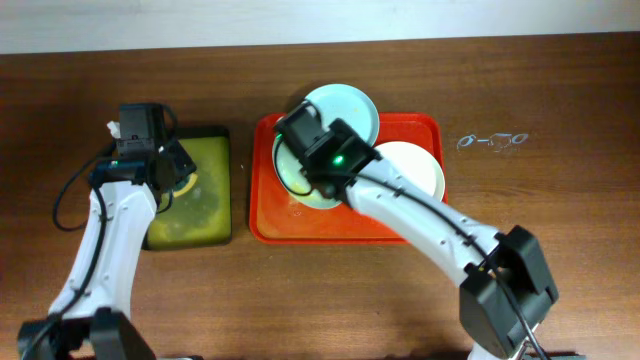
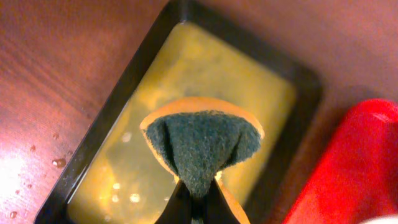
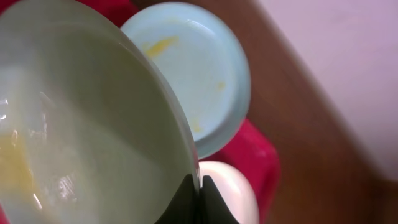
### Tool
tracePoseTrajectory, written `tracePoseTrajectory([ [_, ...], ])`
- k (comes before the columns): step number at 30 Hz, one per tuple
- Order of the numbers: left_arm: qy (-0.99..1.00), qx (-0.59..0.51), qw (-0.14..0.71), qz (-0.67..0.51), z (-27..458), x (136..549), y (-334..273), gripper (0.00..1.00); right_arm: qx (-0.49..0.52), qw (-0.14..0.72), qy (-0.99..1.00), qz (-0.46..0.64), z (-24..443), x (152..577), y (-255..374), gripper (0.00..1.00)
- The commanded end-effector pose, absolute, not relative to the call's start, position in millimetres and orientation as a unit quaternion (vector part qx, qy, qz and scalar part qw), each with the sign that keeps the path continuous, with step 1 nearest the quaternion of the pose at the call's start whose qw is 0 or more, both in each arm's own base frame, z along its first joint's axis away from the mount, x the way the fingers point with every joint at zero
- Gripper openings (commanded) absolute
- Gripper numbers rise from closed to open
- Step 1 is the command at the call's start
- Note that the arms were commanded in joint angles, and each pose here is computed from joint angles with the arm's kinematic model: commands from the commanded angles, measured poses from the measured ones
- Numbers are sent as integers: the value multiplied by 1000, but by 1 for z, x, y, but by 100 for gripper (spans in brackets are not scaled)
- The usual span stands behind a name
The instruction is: Clean dirty plates on tray and stack at the side
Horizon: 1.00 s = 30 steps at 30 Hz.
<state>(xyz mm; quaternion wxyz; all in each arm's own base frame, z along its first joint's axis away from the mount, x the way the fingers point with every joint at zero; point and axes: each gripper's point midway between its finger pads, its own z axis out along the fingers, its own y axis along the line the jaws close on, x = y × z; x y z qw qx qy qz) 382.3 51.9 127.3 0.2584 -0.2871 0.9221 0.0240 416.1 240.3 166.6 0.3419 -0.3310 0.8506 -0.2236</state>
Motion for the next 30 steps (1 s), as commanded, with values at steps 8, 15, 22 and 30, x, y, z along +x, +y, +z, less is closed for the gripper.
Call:
tracePoseTrajectory([
  [8, 933, -310, 180, 38, 38, 391, 67, 28, -376, 401, 702, -453, 263, 394, 262, 4],
  [15, 920, -305, 245, 23, 103, 399, 67, 78, -425, 378, 662, -487, 271, 391, 270, 4],
  [22, 913, -305, 269, 19, 129, 392, 67, 99, -490, 382, 662, -419, 247, 380, 300, 4],
  [30, 915, -307, 259, 30, 126, 386, 69, 99, -379, 393, 792, -272, 214, 431, 249, 4],
])
